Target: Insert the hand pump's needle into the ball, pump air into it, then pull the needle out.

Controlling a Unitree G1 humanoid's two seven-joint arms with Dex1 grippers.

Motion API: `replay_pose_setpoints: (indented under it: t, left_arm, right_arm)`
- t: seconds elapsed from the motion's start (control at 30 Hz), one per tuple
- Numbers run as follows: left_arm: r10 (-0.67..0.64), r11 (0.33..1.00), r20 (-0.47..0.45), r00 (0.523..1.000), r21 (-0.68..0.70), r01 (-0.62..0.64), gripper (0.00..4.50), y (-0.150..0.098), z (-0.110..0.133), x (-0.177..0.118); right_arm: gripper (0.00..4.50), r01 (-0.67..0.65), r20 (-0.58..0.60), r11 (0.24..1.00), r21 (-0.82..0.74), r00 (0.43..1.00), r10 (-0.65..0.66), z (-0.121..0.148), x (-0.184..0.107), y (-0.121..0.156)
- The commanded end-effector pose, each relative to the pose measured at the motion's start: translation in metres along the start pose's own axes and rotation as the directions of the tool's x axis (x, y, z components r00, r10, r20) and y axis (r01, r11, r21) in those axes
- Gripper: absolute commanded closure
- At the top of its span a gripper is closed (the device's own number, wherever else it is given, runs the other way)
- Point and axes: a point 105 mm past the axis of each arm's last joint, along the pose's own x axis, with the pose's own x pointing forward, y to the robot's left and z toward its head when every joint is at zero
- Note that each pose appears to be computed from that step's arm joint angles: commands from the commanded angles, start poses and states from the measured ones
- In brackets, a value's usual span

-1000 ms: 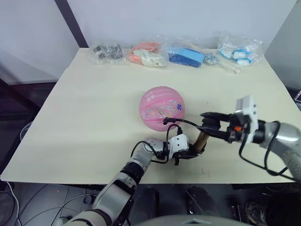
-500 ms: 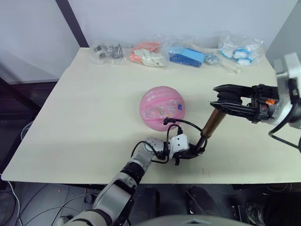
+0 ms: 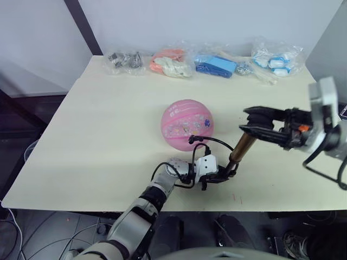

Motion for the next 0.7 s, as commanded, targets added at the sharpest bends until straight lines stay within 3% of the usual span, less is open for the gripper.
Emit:
replay_pose_setpoints:
  t: [0.03,0.17,0.43,0.53,0.7]
  left_arm:
    - [-0.049,0.997,-0.075,0.996,-0.06,0.045,3.49,-0.018,-0.025,-0.001]
    - [-0.047,0.997,-0.076,0.996,-0.06,0.042,3.49,-0.017,-0.025,-0.002]
    - [-0.045,0.997,-0.079,0.996,-0.06,0.041,3.49,-0.017,-0.025,-0.003]
    - [-0.045,0.997,-0.079,0.996,-0.059,0.04,3.49,-0.016,-0.025,-0.003]
    - [-0.043,0.997,-0.083,0.996,-0.061,0.038,3.49,-0.016,-0.025,-0.004]
  right_arm:
    - [2.65,0.005,-0.051,1.0,0.013,0.999,-0.004,-0.028,0.008,0.003]
    - [2.65,0.04,-0.071,0.997,0.071,0.997,-0.035,-0.065,0.015,0.005]
    - [2.65,0.064,-0.147,0.996,0.064,0.988,-0.054,-0.113,0.023,0.01]
    - [2.65,0.055,-0.144,0.997,0.05,0.988,-0.047,-0.115,0.023,0.012]
    - [2.65,0.026,-0.078,1.0,0.01,0.997,-0.025,-0.08,0.017,0.009]
